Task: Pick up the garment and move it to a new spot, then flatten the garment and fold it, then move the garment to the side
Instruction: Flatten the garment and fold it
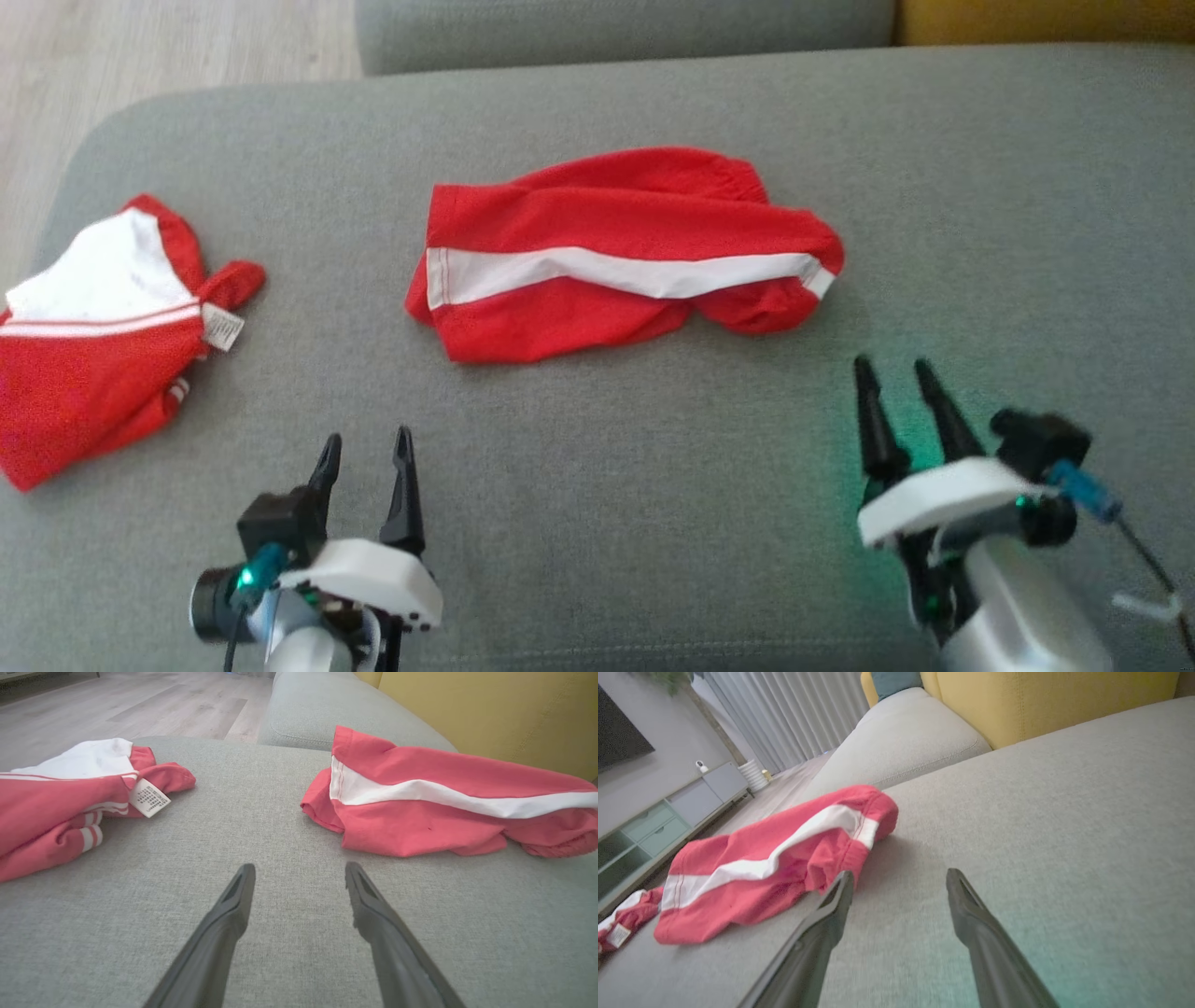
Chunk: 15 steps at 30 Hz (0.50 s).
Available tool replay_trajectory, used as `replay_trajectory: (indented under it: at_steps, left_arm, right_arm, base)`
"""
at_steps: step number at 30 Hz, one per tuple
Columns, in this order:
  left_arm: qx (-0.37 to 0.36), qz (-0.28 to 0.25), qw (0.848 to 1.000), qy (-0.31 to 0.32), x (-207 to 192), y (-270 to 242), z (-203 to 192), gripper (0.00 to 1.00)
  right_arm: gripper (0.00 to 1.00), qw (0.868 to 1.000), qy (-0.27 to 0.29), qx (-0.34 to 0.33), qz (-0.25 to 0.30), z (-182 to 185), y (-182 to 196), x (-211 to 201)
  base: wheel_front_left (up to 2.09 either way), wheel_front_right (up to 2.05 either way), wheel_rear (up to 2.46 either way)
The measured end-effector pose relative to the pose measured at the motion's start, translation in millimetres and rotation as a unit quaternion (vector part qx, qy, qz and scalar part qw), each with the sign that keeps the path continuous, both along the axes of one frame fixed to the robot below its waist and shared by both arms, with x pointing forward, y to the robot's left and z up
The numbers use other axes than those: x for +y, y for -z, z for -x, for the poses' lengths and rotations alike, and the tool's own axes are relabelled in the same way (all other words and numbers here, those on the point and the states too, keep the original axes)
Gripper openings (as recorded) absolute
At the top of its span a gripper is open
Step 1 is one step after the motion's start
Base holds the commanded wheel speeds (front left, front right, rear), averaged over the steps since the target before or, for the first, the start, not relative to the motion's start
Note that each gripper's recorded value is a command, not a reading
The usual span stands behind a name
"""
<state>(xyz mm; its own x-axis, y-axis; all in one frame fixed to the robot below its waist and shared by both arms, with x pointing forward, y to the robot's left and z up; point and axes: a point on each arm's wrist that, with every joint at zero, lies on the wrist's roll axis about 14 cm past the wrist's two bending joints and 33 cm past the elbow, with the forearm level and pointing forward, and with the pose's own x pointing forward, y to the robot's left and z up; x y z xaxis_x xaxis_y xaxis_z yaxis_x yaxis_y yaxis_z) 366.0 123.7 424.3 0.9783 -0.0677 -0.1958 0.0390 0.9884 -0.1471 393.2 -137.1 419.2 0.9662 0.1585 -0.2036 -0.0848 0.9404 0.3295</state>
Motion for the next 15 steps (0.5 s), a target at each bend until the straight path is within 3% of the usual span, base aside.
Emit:
replay_trajectory:
  at_steps: [8, 15]
  left_arm:
    - [0.014, -0.005, 1.0, 0.002, 3.6, 10.8, -6.9, 1.0]
    - [0.022, -0.007, 1.0, -0.006, 10.7, 16.3, -7.3, 1.0]
  right_arm:
    - [1.0, 0.999, 0.009, -0.018, -0.049, -54.6, -15.2, 9.0]
    - [1.0, 0.996, 0.009, 0.025, -0.085, -60.6, 8.7, 22.2]
  base:
    - [0.0, 0.0, 0.0]
    - [0.0, 0.0, 0.0]
